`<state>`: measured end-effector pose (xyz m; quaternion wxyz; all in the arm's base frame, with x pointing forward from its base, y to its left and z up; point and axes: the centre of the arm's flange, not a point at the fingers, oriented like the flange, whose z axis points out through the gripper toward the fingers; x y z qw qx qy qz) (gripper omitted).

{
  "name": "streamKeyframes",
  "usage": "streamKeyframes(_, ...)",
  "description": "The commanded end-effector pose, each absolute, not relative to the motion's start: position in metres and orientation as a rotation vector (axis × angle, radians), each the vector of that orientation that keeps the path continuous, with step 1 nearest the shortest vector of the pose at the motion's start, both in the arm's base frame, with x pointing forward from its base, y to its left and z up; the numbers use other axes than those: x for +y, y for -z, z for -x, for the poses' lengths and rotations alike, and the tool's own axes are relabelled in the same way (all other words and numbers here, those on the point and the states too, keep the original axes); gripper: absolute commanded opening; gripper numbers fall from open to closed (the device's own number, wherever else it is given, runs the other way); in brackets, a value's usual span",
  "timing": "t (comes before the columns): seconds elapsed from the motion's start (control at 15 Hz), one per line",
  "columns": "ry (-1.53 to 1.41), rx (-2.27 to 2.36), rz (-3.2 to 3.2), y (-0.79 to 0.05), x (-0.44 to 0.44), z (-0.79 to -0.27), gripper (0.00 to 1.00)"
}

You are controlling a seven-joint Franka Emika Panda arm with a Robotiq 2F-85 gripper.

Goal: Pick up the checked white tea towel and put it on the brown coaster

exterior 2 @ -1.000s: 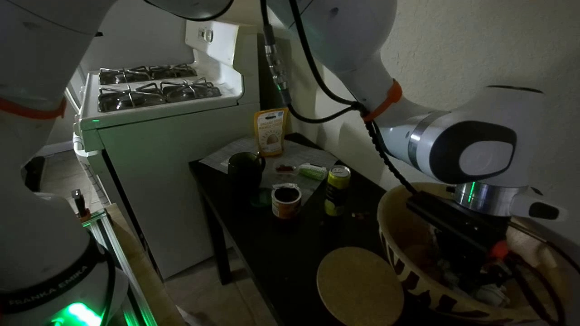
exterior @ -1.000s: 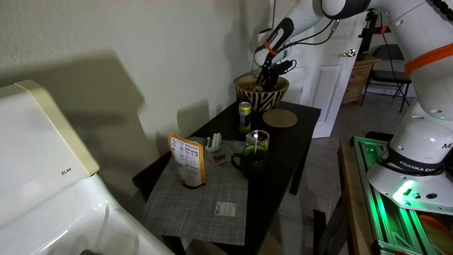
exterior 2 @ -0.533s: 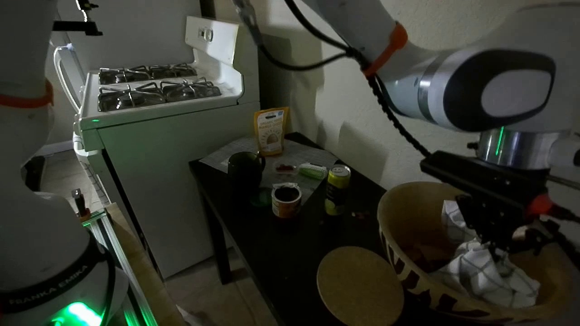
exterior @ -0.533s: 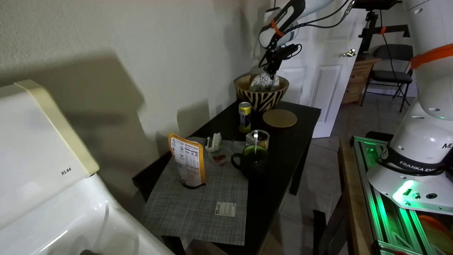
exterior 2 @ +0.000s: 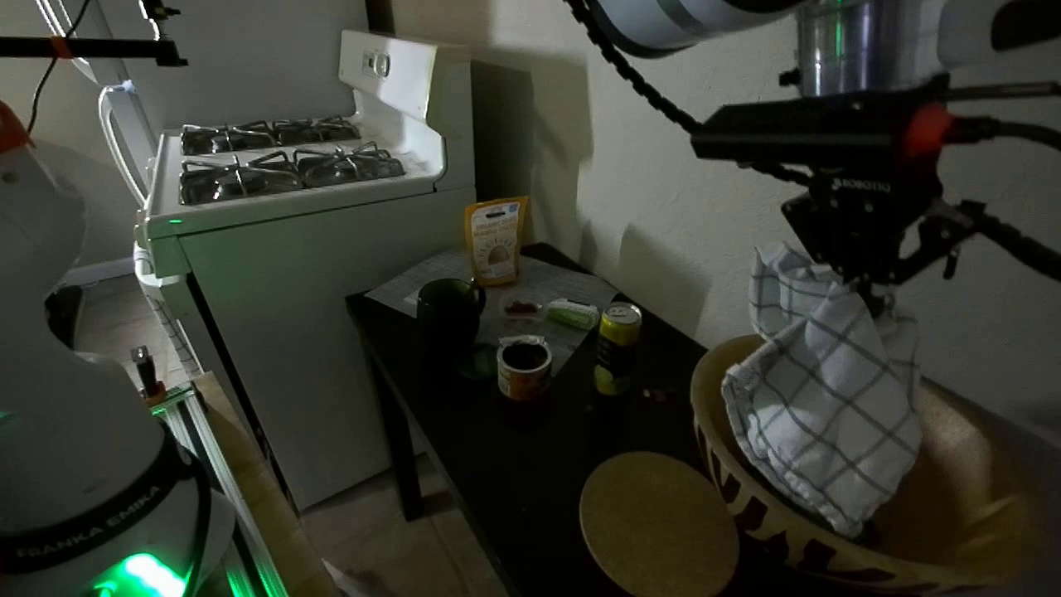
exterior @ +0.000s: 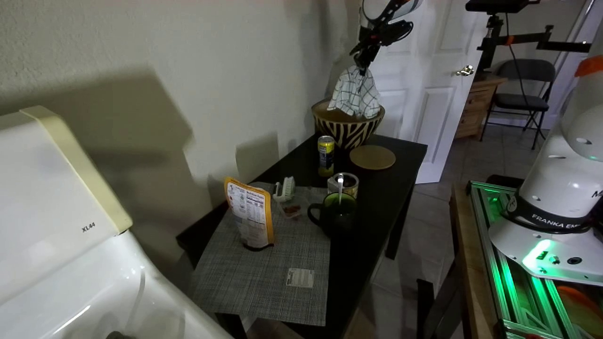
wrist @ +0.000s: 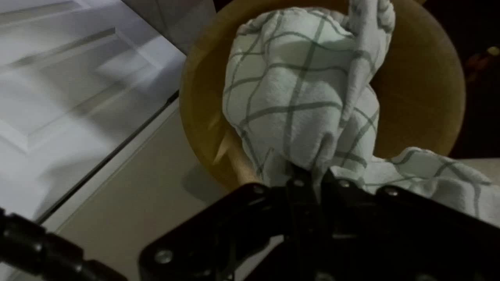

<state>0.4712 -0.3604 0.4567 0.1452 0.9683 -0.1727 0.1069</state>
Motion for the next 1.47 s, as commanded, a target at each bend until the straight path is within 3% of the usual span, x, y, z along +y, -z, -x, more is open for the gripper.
streamKeyframes(0.0,-0.485,-0.457,-2.769,-0.499,-0.289,-0.428,0.02)
streamKeyframes(0.4,-0.693,-0.378,-2.766,-0.576,-0.201,-0.382,0.02)
streamKeyframes(0.67,-0.557,-0.389,-2.803,-0.571,-0.162,-0.325,0.02)
streamKeyframes(0.93,-0.323,-0.499,-2.761,-0.515,-0.176,-0.287,0.02)
streamKeyframes(1.4,0.015,-0.4,-2.789,-0.349,-0.204,-0.295,0.02)
